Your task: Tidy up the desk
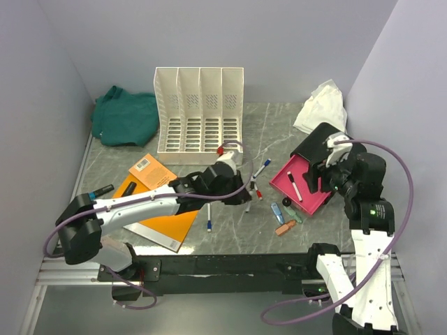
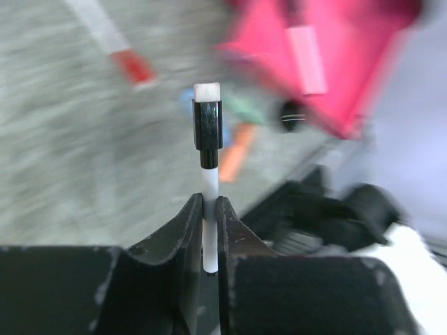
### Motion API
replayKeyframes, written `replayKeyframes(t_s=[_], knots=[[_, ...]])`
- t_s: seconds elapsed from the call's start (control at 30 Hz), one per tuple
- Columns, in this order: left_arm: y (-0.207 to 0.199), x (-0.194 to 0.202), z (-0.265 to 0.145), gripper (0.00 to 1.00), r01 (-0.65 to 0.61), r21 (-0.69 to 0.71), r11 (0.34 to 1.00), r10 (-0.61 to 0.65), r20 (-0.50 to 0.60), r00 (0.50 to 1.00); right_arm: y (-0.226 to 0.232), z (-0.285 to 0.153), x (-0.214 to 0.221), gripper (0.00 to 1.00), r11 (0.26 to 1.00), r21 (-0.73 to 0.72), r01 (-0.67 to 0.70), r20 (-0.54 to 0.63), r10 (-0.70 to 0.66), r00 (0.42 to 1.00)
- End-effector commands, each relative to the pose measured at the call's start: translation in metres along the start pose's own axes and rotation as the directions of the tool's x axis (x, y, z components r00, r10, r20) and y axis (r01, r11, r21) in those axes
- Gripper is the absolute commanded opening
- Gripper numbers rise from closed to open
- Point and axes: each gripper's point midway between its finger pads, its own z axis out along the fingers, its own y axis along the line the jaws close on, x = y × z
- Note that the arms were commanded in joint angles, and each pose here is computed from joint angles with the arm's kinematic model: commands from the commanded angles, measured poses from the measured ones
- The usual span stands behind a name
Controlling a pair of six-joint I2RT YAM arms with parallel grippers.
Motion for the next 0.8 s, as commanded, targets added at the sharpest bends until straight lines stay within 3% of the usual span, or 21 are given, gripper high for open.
replayKeyframes(t_s=[0.0,0.17,0.43,0.53,0.57,0.67,0.77], knots=[[-0.093,-0.023,0.002,0.02,0.014,0.310,0.951,-0.014,-0.003,1.000,-0.030,-0.020,-0.043,0.73,0.980,0.178,-0.089,0.128,0.067,0.989],[-0.145,-0.047,0.019,0.03,0.070,0.421,0.904,-0.077,0.000,0.997,-0.037,-0.028,-0.053,0.74,0.965,0.204,-0.164,0.179,0.128,0.975],[-0.171,-0.054,0.093,0.06,0.237,0.362,0.901,-0.230,-0.064,0.971,-0.031,-0.029,-0.053,0.74,0.968,0.165,-0.189,0.200,0.155,0.967],[-0.170,-0.051,0.113,0.23,0.269,0.311,0.912,-0.261,-0.066,0.963,-0.031,-0.030,-0.053,0.74,0.970,0.166,-0.180,0.194,0.146,0.970],[-0.168,-0.048,0.120,0.35,0.273,0.295,0.916,-0.265,-0.067,0.962,-0.030,-0.030,-0.053,0.74,0.971,0.162,-0.178,0.190,0.146,0.971],[-0.170,-0.054,0.118,0.52,0.280,0.295,0.913,-0.278,-0.050,0.959,-0.027,-0.030,-0.053,0.74,0.977,0.144,-0.160,0.175,0.134,0.975],[-0.172,-0.059,0.111,0.60,0.265,0.296,0.917,-0.268,-0.031,0.963,-0.023,-0.029,-0.052,0.74,0.983,0.119,-0.143,0.153,0.124,0.980]])
